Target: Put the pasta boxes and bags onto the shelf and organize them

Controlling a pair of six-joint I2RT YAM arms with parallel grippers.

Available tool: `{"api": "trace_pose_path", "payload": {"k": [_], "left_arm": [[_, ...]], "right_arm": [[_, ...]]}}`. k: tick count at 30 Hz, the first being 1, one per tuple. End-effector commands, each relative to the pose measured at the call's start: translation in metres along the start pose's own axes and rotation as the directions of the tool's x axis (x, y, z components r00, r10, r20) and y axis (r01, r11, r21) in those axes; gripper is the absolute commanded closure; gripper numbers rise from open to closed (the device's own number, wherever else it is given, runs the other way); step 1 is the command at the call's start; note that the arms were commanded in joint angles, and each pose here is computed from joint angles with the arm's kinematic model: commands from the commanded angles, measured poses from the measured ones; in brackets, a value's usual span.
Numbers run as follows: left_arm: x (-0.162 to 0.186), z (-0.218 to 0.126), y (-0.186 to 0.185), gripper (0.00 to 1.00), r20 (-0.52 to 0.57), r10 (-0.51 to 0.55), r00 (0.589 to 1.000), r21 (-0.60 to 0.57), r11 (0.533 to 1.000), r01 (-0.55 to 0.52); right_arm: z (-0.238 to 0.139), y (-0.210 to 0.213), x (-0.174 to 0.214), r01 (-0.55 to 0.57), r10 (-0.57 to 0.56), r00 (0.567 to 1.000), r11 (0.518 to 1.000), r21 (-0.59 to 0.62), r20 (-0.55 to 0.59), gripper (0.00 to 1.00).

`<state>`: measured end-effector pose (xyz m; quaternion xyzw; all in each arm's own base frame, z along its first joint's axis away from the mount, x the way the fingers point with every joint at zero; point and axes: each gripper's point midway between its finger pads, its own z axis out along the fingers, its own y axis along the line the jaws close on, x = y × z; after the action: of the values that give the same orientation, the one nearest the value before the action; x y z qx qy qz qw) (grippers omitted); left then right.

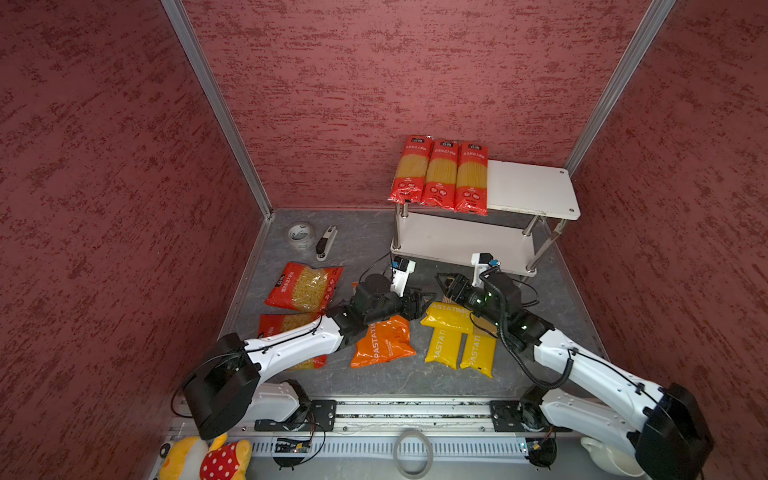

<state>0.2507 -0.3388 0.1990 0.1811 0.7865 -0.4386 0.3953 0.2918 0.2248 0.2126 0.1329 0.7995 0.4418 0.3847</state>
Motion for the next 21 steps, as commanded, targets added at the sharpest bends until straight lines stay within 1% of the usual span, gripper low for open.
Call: {"api": "trace_pose_path", "payload": {"k": [1,6,15,21], "left_arm": [[0.014,0.008,0.007,0.38,0.000,-0.013,1.000,-0.036,0.999,0.013],[0.038,0.015,0.017,0.38,-0.037,-0.055,0.998,-0.058,0.997,0.053],[0.067,0.025,0.045,0.38,-0.094,-0.127,0.987,-0.116,0.987,0.115],[0.083,0.017,0.083,0.38,-0.103,-0.255,0.961,-0.191,0.954,0.233]], "right_arm": [[0.008,-0.008,0.001,-0.022,0.022,0.999,1.000,0.020,0.034,0.43],[0.014,-0.020,0.013,-0.054,0.054,0.999,0.998,0.041,0.009,0.43],[0.013,-0.034,0.018,-0.038,0.038,0.999,0.993,0.111,-0.003,0.43],[0.016,-0.046,0.026,-0.049,0.054,0.998,0.986,0.158,-0.028,0.43]]}}
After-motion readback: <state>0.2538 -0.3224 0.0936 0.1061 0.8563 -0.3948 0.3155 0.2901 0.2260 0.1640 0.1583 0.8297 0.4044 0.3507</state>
